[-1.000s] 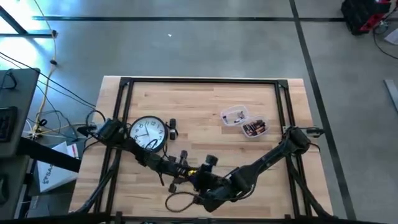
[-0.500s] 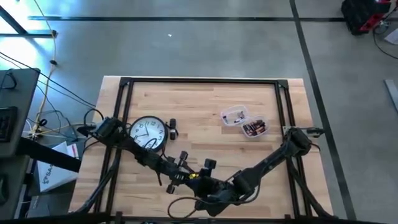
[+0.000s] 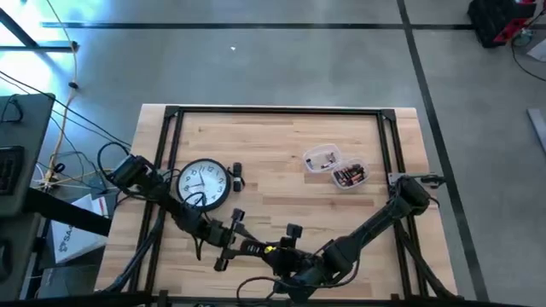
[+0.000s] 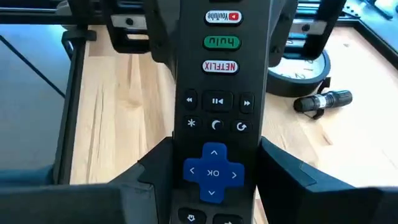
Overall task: Insert battery
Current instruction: Put the black remote control on the table upside down
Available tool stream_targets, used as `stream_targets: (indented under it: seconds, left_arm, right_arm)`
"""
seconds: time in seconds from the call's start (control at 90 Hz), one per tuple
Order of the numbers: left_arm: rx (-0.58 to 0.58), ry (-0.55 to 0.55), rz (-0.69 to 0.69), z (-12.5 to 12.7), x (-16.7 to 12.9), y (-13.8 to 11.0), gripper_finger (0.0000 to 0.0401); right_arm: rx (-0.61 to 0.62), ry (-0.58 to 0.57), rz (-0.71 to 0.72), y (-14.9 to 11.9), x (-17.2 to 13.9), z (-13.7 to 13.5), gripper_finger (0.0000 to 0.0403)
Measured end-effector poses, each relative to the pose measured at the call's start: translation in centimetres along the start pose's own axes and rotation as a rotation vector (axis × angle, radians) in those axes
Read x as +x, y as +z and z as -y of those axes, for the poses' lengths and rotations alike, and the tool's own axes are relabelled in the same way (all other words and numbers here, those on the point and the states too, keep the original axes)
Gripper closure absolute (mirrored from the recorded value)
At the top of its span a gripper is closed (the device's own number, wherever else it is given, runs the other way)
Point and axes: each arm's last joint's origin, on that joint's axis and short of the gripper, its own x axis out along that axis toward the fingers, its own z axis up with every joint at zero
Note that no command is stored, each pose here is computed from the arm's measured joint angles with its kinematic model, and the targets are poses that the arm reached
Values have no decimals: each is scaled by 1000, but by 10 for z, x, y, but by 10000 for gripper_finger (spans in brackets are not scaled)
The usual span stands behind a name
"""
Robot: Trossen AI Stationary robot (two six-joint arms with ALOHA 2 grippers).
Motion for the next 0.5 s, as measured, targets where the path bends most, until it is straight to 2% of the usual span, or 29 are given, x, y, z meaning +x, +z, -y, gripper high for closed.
stream_targets:
  seconds: [0.5]
  left_arm:
    - [-8,-96,64,3,14,9,238]
  right_arm:
    - [-29,33,31,5,3,-1,261]
